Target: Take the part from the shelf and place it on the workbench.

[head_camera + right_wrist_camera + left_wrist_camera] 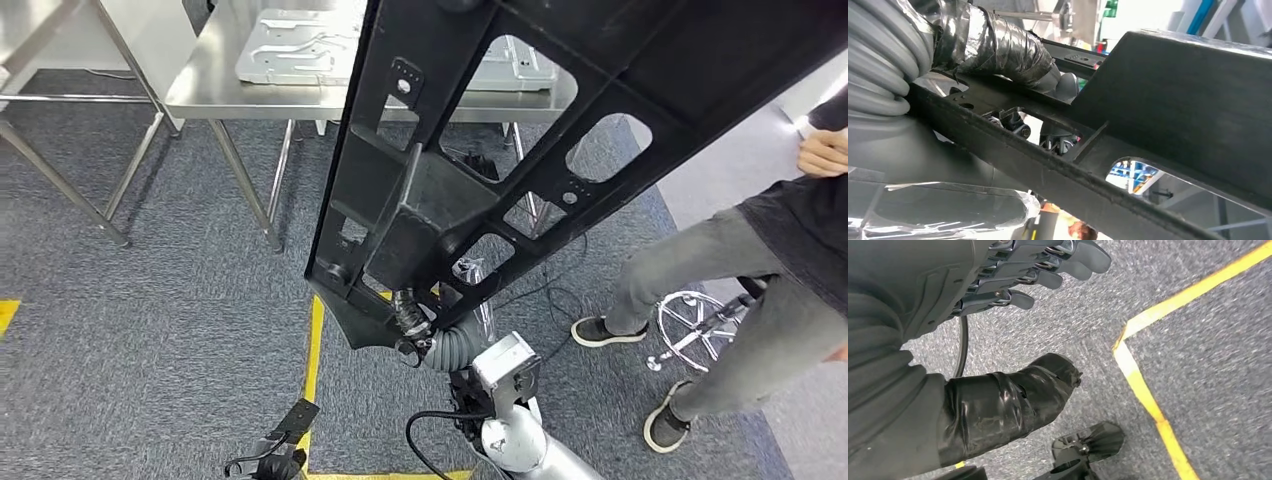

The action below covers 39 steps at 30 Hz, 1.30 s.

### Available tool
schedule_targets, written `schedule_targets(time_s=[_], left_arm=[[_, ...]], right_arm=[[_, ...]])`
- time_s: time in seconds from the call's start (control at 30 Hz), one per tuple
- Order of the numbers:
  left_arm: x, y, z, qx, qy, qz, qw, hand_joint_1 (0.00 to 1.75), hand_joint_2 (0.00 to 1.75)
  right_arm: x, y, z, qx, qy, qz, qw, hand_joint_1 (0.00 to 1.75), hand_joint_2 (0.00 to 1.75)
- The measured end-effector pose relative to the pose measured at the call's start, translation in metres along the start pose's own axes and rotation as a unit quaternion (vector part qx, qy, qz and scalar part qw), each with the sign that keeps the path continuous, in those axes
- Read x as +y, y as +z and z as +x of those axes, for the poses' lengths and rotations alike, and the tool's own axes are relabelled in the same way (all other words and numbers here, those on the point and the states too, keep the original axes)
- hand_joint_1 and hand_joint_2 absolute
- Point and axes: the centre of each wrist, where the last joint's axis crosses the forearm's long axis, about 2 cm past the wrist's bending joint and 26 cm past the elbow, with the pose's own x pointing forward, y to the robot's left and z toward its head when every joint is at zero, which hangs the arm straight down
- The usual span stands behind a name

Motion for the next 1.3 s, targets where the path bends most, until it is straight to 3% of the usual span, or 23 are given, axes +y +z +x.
schedule_targets(time_s=[1.3], left_arm=[[0.0046, -0.0023, 0.01, -0.018, -0.041, -0.011, 0.999, 0.0, 1.75]], right_arm=[[0.0015, -0.0017, 0.0025, -0.01, -0.005, 0.006, 1.0, 1.75, 1.75]])
